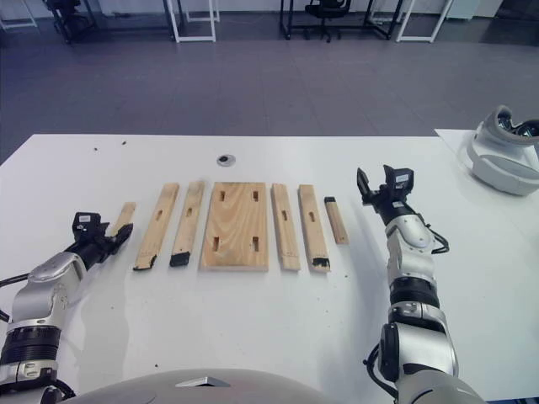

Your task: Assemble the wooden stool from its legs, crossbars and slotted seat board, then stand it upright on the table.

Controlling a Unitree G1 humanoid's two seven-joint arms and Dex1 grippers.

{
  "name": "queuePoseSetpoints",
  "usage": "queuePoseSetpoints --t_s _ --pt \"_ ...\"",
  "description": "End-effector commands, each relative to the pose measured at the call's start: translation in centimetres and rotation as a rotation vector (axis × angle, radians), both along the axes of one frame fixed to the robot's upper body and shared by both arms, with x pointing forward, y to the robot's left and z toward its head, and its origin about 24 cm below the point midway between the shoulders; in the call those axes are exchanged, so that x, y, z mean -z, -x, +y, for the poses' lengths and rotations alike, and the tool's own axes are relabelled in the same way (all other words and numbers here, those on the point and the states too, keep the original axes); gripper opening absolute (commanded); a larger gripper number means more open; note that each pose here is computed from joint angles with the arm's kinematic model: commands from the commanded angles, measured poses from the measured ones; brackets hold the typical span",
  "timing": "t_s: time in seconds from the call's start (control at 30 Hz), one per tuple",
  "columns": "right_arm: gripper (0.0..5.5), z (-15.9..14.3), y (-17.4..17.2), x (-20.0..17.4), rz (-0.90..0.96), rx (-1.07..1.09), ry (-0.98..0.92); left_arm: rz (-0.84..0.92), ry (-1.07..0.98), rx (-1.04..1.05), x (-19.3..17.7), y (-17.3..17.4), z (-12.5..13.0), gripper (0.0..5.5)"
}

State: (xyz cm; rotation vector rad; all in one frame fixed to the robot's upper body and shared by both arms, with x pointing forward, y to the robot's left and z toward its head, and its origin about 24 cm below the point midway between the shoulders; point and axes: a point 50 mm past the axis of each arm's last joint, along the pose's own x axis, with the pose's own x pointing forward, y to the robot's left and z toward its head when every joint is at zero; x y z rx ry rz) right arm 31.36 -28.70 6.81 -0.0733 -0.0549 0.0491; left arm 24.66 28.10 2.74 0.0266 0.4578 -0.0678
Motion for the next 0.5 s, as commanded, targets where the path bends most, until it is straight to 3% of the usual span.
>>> queuePoseSetpoints --t_s 0.03,0.3,0.43,0.5 --pt "3.21 0.1 -0.2 0.0 0.002 0.000 0.010 0.050 -0.046 0.022 0.0 0.3 0.4 2.42" --pt "3.21 0.3 -0.2 -0.1 0.003 -0.005 0.013 0.081 -0.105 -0.013 0.4 0.8 1.5 1.29" --pt "3.21 1.2 -0.8 -1.1 -0.017 -0.064 -0.012 -0.124 -0.095 0.025 -2.4 -0.9 0.8 1.29" --pt "3.21 3.4 -1.8 -3.0 -0.057 -0.167 -0.149 -0.337 -0.059 0.124 -5.6 -2.5 -1.4 1.29"
